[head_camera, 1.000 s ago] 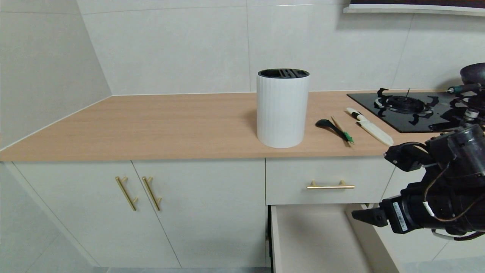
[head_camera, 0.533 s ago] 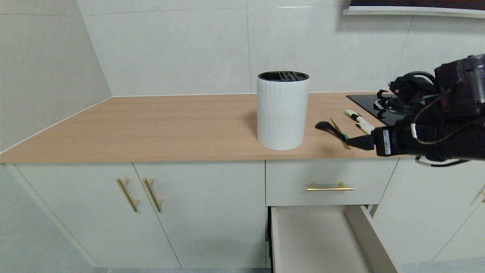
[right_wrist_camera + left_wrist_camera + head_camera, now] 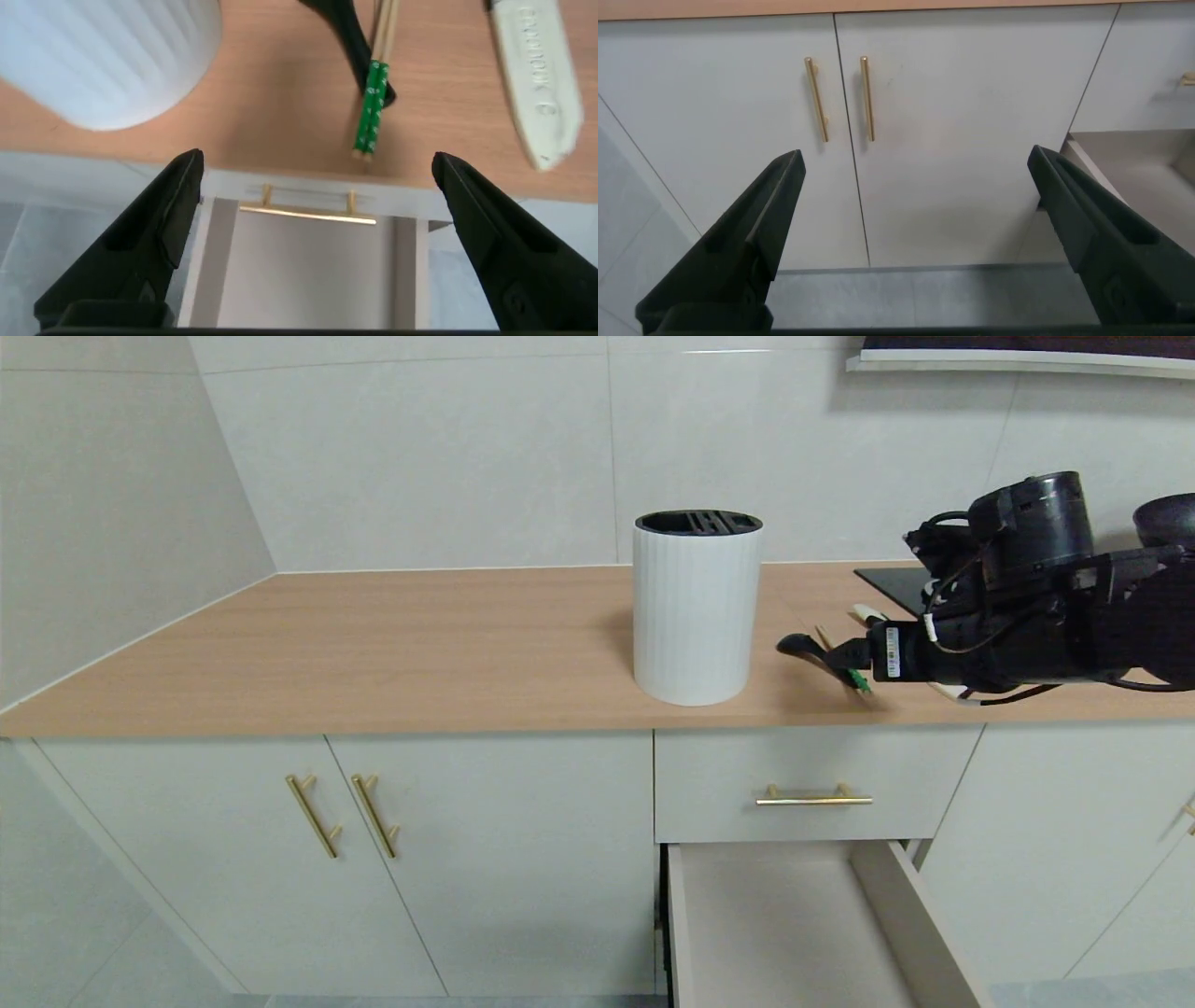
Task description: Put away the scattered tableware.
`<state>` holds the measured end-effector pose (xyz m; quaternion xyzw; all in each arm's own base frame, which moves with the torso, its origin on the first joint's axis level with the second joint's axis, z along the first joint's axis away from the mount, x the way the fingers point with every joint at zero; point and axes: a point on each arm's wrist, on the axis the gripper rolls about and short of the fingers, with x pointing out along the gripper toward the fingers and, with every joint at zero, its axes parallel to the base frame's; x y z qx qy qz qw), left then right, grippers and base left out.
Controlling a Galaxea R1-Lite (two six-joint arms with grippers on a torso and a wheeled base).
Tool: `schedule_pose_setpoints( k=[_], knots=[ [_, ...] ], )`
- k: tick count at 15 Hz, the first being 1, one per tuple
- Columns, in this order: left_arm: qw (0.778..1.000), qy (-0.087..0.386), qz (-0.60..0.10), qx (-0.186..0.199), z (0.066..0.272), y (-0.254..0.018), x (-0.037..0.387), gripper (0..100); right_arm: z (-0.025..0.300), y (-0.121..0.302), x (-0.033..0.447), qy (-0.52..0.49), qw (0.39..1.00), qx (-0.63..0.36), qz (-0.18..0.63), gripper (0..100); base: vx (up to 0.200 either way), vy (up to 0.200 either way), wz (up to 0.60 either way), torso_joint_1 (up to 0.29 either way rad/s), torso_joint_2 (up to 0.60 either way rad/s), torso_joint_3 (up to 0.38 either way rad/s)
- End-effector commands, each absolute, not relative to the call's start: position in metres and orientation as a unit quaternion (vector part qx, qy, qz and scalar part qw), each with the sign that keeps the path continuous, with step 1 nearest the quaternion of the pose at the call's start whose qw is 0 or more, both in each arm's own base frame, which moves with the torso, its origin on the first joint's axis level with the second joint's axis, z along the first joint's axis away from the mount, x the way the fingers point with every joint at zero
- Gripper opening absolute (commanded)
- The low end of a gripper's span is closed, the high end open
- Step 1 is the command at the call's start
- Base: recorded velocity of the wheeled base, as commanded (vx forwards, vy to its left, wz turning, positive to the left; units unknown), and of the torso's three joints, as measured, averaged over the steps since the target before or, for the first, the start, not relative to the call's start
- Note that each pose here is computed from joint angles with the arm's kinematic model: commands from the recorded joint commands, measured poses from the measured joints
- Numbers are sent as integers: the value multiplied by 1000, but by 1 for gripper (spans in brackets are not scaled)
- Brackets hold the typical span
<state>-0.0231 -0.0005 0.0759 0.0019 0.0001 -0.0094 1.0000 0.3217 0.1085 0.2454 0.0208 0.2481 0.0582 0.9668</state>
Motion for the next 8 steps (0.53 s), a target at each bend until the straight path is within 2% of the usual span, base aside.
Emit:
schedule_pose_setpoints(
  k=[1, 4, 8],
  knots=[
    [1000, 1, -9, 2, 76, 0, -23, 100, 227, 112, 342, 270, 962, 17, 48, 100, 0, 0, 0, 0, 0, 0],
    [1000, 1, -9, 2, 76, 0, -23, 100, 208, 114, 363, 281, 960, 5, 3, 100, 0, 0, 0, 0, 0, 0],
    [1000, 1, -9, 2, 76, 0, -23, 100, 197, 112, 375, 291, 957, 13, -8, 100, 0, 0, 0, 0, 0, 0]
  ],
)
